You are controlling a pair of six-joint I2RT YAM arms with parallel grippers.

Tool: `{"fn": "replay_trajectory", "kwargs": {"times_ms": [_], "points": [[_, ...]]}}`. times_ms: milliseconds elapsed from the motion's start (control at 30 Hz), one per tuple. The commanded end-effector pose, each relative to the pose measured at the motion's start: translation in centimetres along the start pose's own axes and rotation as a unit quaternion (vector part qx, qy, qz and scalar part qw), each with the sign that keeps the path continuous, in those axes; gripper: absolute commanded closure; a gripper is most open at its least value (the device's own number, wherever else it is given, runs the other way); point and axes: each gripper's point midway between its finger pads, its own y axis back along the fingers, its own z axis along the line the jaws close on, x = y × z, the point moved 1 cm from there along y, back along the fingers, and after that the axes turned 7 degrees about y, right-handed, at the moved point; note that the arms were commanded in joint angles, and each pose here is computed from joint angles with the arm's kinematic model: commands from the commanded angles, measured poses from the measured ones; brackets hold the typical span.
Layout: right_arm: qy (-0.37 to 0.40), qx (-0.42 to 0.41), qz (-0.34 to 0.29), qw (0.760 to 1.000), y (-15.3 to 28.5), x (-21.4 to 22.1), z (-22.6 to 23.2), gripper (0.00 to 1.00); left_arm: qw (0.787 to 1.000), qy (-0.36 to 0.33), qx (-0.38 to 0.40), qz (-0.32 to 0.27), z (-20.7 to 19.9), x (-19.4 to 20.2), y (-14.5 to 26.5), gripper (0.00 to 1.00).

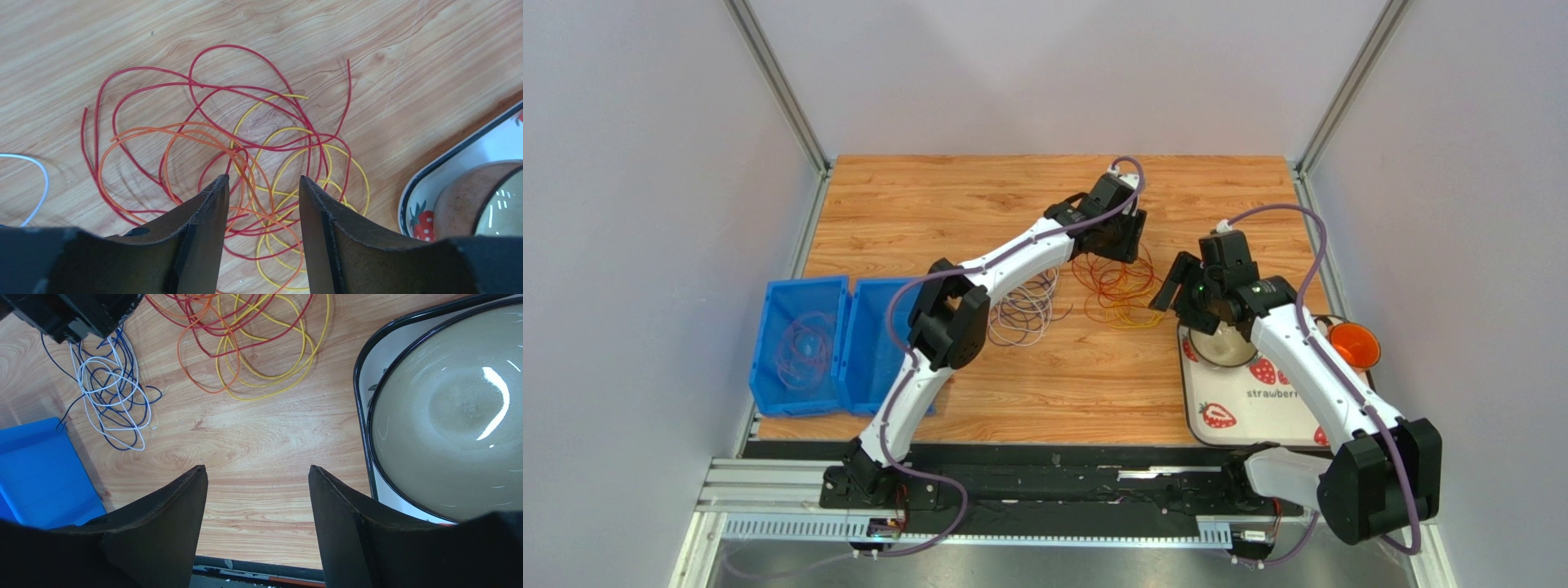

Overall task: Untangle the cables
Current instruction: Pick up the cable at the center of the board.

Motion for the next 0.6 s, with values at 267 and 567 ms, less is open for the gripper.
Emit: {"fn": "replay_trajectory", "kwargs": {"times_ms": [267, 567], "points": [[0.0, -0.029, -0.02, 0.999, 0.8, -0.6, -0.1, 0.35, 1.0, 0.006, -0.021, 0.001, -0.3, -0.6, -0.6, 1.0], [-0.008, -0.048, -0.033, 0.998, 2.1, -0.9, 0.5, 0.36, 0.994, -0.017, 0.038, -0.104, -5.6, -10.1, 14.7, 1.0]]}}
